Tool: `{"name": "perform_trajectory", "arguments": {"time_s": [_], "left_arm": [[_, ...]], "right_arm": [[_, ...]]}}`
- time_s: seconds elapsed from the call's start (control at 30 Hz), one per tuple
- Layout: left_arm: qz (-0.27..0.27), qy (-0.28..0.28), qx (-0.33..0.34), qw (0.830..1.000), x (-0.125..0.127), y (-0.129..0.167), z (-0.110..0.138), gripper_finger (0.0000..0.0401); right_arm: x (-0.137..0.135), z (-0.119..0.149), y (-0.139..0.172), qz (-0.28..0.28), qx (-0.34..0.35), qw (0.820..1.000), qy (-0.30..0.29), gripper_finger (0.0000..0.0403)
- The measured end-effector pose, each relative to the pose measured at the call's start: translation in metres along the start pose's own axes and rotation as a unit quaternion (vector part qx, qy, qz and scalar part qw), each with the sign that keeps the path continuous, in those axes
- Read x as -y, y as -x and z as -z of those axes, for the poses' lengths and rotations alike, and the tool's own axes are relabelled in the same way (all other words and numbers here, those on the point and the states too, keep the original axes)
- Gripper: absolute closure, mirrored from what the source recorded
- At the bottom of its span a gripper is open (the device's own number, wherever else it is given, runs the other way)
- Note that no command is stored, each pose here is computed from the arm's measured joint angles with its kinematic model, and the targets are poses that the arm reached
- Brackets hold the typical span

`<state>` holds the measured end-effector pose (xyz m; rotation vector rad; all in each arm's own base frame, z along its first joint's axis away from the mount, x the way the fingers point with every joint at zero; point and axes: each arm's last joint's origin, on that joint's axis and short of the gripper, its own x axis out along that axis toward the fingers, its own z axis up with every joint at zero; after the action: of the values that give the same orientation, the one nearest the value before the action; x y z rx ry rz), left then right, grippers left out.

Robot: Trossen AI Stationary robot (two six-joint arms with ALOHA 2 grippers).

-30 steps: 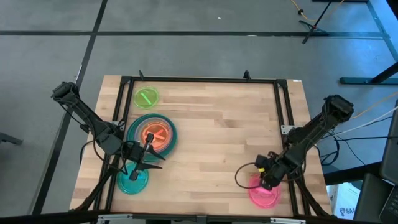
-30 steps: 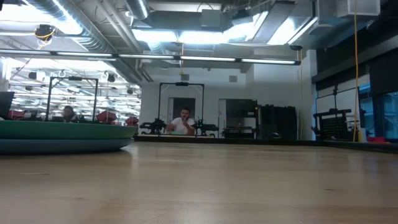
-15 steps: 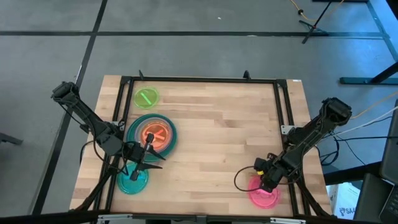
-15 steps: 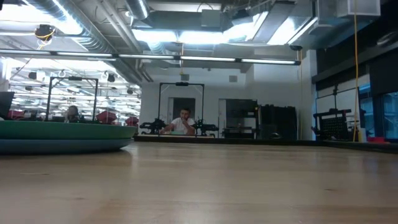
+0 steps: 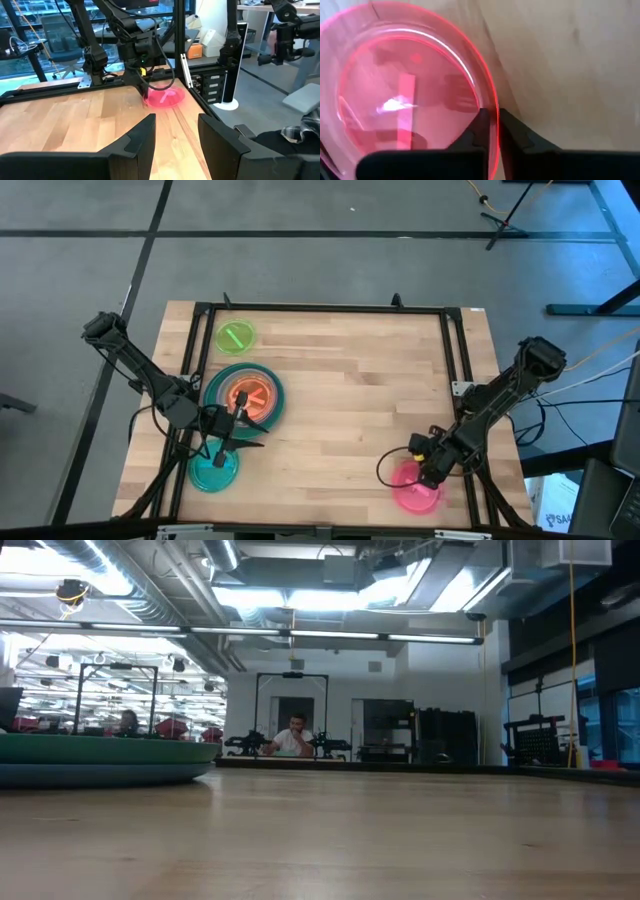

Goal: Stack plastic plates
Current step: Stack the light pink plate on top of the orange plate

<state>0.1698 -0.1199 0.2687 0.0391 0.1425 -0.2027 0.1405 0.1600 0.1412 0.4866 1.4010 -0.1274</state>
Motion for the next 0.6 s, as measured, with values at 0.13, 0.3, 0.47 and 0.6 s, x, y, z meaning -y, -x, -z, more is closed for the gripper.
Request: {"name": "perform_trajectory", "arguments": {"time_s": [0.13, 0.3, 0.47, 0.6], "left_arm": [[0.0, 0.0, 0.0, 1.0, 0.0, 0.0, 0.0, 0.026], [0.0, -0.002, -0.003, 1.0, 0.001, -0.002, 0.001, 0.026], [-0.004, -0.017, -0.028, 0.999, 0.004, -0.012, 0.011, 0.026], [-0.021, -0.028, -0.056, 0.998, 0.002, -0.026, 0.022, 0.026]], "right_arm": [[-0.007, -0.021, 0.01, -0.013, 0.059, 0.998, -0.02, 0.0398], [-0.006, -0.054, 0.018, -0.022, 0.136, 0.989, -0.055, 0.0399], [0.0, -0.089, 0.017, -0.035, 0.202, 0.978, -0.041, 0.04], [0.005, -0.114, 0.011, -0.04, 0.239, 0.97, -0.017, 0.0401]]}}
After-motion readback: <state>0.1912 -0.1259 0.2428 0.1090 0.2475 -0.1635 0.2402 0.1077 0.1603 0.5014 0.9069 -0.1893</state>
